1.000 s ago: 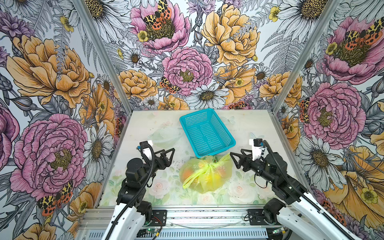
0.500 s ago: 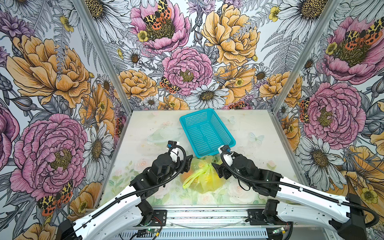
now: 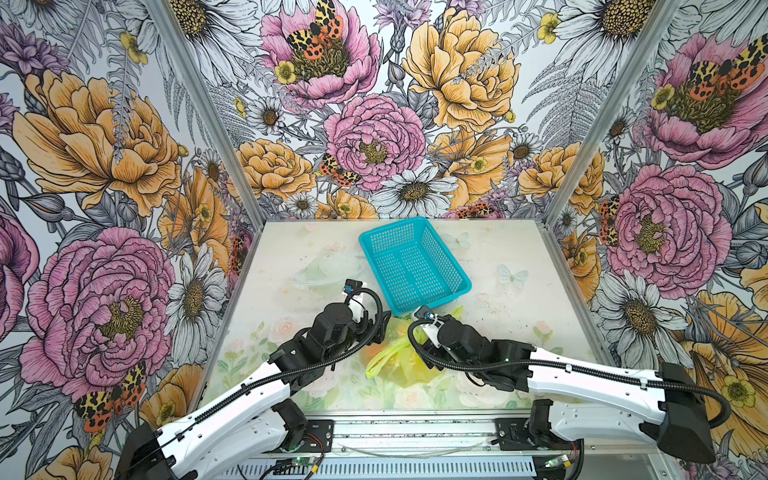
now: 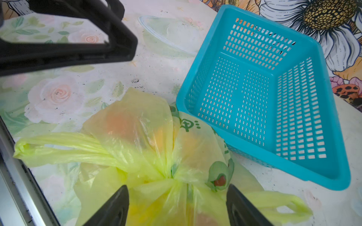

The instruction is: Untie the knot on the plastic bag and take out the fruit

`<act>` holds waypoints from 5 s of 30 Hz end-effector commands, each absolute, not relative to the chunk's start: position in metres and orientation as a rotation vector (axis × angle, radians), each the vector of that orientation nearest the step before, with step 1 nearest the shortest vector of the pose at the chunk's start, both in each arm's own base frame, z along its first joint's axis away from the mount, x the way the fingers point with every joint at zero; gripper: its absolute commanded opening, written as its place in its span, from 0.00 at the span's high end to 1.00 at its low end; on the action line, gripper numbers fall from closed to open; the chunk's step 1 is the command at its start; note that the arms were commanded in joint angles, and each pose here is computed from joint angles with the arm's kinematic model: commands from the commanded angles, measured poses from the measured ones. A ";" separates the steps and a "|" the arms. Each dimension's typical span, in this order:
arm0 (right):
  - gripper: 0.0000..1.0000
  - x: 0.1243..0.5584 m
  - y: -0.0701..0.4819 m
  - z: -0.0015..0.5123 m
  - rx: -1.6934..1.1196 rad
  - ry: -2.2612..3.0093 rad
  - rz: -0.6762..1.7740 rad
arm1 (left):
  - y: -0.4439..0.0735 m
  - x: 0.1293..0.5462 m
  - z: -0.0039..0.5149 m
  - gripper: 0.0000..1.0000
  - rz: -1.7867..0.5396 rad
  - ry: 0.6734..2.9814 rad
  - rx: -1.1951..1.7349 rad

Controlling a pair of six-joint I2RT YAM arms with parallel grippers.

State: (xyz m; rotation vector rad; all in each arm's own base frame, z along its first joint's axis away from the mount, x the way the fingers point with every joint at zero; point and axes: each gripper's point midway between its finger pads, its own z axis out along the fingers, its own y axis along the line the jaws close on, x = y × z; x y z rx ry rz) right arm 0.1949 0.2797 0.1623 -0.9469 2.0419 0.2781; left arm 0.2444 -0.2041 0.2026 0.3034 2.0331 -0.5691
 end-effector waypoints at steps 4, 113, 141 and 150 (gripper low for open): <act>0.21 0.196 0.278 0.178 -0.880 2.020 0.273 | -0.210 0.237 0.198 0.08 -0.618 2.074 0.306; 1.00 0.226 0.163 0.187 -0.274 1.890 0.186 | -0.086 0.245 0.186 1.00 -0.509 1.965 -0.233; 0.96 0.208 0.182 0.206 -0.185 1.610 0.633 | -0.071 0.248 0.185 1.00 -0.547 1.939 -0.305; 0.42 0.198 0.174 0.219 -0.252 1.648 0.589 | -0.073 0.249 0.187 1.00 -0.564 1.935 -0.295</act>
